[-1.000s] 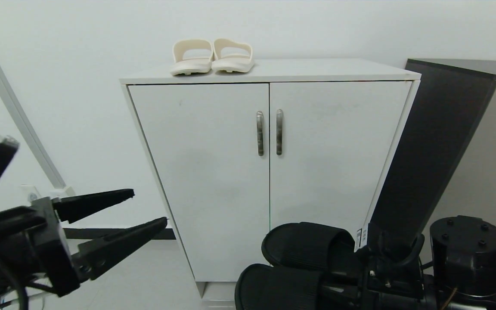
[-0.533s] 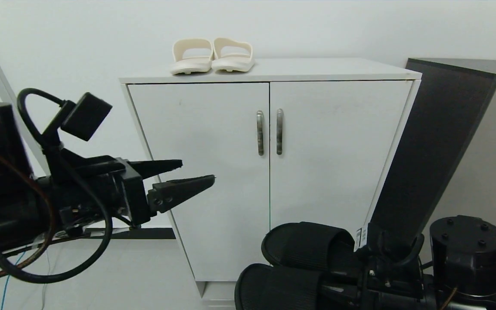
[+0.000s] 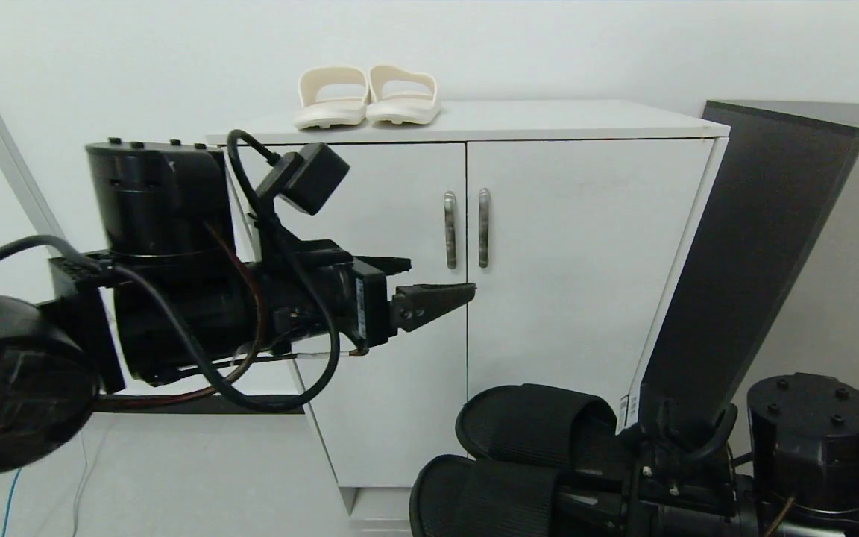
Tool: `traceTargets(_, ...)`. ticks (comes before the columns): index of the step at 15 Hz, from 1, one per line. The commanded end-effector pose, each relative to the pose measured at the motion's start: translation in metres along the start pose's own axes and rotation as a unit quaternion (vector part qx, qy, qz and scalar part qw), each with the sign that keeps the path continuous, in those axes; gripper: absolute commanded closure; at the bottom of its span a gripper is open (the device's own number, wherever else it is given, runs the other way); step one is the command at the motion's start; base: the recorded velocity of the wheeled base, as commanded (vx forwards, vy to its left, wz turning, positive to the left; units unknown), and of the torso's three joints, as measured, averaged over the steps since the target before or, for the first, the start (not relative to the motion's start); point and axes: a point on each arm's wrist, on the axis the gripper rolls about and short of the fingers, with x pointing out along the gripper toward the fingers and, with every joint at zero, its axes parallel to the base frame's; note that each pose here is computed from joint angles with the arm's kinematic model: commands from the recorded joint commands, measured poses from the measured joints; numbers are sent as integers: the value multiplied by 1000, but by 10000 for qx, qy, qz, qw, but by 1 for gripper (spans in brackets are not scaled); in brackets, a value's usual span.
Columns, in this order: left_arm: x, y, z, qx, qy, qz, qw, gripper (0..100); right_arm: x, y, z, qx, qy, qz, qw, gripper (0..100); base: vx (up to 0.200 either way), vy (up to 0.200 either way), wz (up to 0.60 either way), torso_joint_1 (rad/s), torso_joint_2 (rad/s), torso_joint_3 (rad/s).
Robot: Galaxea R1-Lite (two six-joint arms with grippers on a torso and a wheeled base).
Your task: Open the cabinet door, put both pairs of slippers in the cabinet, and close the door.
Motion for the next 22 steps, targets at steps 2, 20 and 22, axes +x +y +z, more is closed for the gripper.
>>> traceTargets(2,30,1,-3,-20,113,-80,9999,0,1,0,-1,2,17,5,10000,100,0,0,0,0,0,0)
traceTargets(20,83,21,33,-1054,-510,-905,9890,0,4,-3,-15,119,302,-20,9995,100,0,0,0,0,0,0)
traceTargets(22,82,24,33,-1067,-516,-821,9895,0,3,-4,-15,127,303,-41,9995,100,0,0,0,0,0,0)
